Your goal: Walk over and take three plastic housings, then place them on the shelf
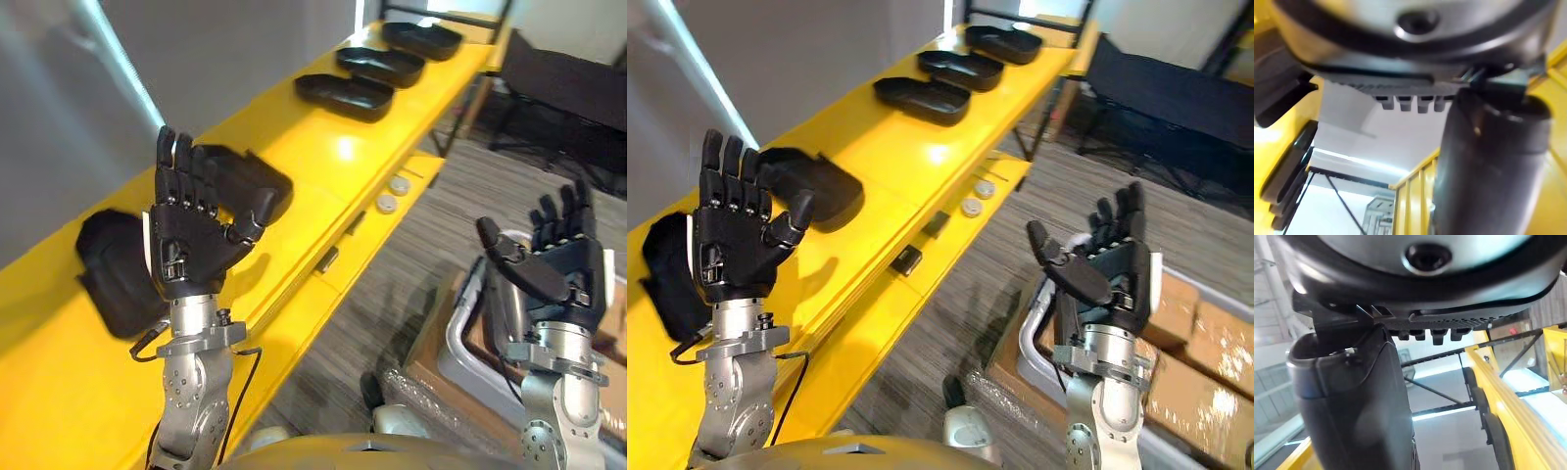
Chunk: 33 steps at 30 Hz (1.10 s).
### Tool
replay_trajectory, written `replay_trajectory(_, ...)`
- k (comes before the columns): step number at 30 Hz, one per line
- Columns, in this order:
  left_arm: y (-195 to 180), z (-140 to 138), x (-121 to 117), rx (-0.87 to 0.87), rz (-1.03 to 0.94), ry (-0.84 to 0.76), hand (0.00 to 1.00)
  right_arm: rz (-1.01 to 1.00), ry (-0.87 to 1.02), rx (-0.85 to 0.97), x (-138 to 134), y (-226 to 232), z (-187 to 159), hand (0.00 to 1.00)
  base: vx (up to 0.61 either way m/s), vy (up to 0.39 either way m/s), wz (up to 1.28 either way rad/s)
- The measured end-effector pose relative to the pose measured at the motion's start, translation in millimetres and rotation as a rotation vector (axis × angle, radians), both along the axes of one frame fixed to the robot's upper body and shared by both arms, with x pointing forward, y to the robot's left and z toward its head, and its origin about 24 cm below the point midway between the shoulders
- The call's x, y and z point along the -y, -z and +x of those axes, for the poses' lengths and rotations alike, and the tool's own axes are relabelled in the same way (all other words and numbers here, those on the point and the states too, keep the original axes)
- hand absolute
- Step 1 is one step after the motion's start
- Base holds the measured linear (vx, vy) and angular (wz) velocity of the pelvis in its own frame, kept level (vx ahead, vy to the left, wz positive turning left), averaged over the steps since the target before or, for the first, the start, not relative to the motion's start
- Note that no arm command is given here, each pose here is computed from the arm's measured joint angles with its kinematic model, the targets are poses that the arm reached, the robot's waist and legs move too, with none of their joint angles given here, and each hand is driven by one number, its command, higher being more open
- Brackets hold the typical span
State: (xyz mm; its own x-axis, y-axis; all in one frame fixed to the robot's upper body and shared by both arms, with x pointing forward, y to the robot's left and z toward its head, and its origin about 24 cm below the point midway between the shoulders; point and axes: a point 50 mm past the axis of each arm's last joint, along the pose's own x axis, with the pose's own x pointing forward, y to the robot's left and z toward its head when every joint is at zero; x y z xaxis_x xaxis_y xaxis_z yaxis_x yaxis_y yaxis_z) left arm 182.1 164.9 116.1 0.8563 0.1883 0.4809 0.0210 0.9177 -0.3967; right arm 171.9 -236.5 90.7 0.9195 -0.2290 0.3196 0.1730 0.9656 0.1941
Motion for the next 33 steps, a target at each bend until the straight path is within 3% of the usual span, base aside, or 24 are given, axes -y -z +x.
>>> replay_trajectory(6,-7,10,14,0.06,0.051,0.109,1.0,-0.004,-0.092,-0.038,-25,11,35,1.0,-0.1,0.115,0.06)
replay_trajectory(10,9,-1,16,-0.016,0.043,0.122,1.0,0.155,-0.025,-0.205,-30,52,-4,1.0,-0.01,0.083,-0.23)
replay_trajectory(13,16,-13,15,-0.048,0.054,0.12,1.0,0.258,-0.083,-0.226,-37,65,-24,1.0,-0.12,0.006,-0.85)
replay_trajectory(18,15,-7,15,-0.051,0.074,0.153,1.0,0.188,-0.262,-0.055,-72,35,21,1.0,-0.14,-0.097,-0.56)
replay_trajectory(24,21,-3,4,-0.098,-0.058,0.157,1.0,0.113,-0.264,-0.09,-104,38,43,1.0,0.01,-0.407,-0.44)
replay_trajectory(27,35,-5,9,-0.159,-0.206,0.16,1.0,0.059,-0.214,-0.217,-85,59,27,1.0,0.07,-0.582,-0.27)
replay_trajectory(29,42,-6,19,-0.199,-0.261,0.197,1.0,-0.013,-0.14,-0.291,-56,69,15,1.0,0.09,-0.53,-0.13)
replay_trajectory(33,50,-4,27,-0.225,-0.317,0.271,1.0,-0.065,-0.067,-0.326,-32,71,9,1.0,0.02,-0.28,-0.41)
